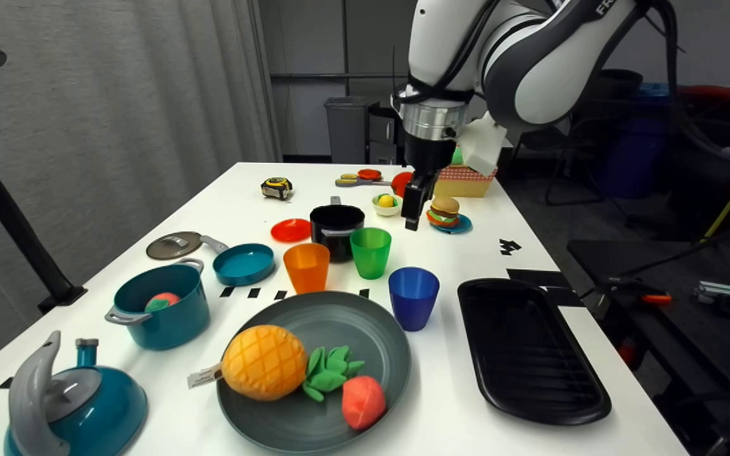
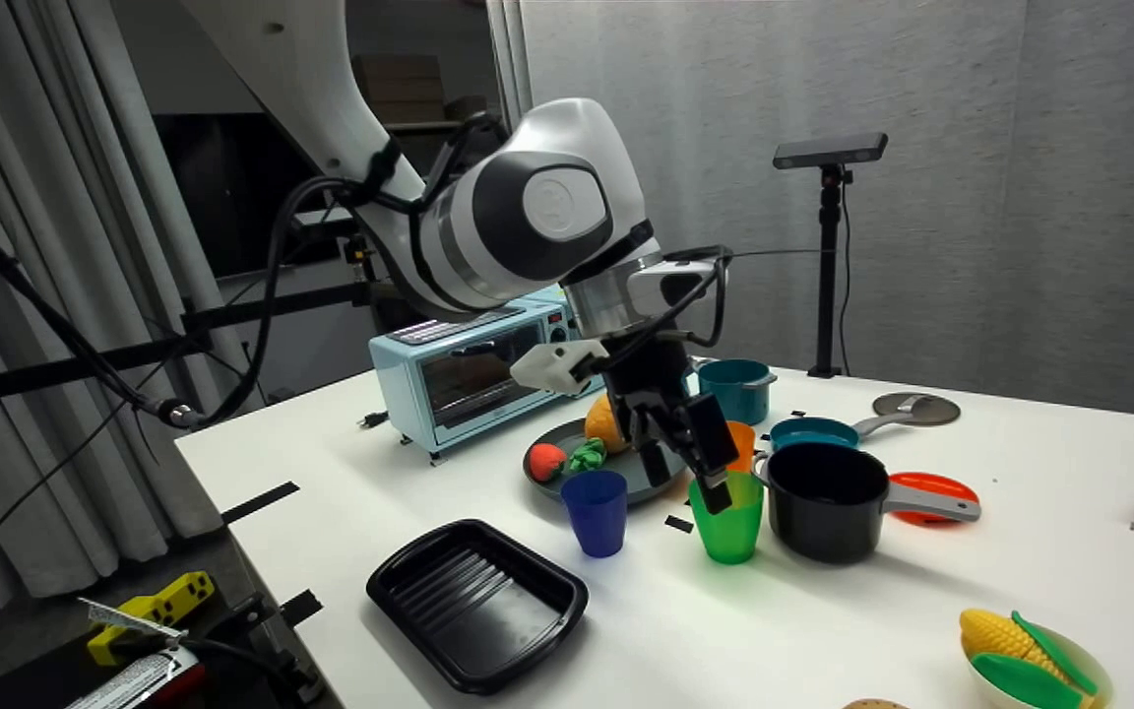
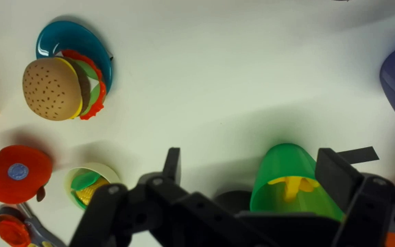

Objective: Pick the green cup and pour the potato fries into the black pot

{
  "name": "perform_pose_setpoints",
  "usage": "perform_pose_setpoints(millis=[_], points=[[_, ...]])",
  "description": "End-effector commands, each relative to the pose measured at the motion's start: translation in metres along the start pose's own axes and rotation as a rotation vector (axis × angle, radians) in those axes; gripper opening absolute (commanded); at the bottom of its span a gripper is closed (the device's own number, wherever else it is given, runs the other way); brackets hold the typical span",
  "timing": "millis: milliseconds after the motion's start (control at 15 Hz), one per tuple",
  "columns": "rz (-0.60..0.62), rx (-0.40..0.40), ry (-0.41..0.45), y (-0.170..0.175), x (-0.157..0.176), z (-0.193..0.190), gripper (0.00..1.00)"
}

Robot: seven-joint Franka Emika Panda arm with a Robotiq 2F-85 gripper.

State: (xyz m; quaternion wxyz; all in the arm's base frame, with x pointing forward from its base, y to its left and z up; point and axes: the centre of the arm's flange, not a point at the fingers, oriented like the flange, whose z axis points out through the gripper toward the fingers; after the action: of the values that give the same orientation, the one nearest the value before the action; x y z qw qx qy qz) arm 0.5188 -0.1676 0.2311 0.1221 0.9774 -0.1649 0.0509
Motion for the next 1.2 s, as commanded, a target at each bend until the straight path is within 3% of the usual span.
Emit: perform_pose_setpoints(millis=[0,600,1133], points=[[-0.05,0.017,0.018,-0.005,0.028,0.03,1.0],[-0.245,0.062,0.025,-0.03,0.041,0.054,1.0],[-0.273,0.036,0.045,-0.037,0.061,0.074,1.0]])
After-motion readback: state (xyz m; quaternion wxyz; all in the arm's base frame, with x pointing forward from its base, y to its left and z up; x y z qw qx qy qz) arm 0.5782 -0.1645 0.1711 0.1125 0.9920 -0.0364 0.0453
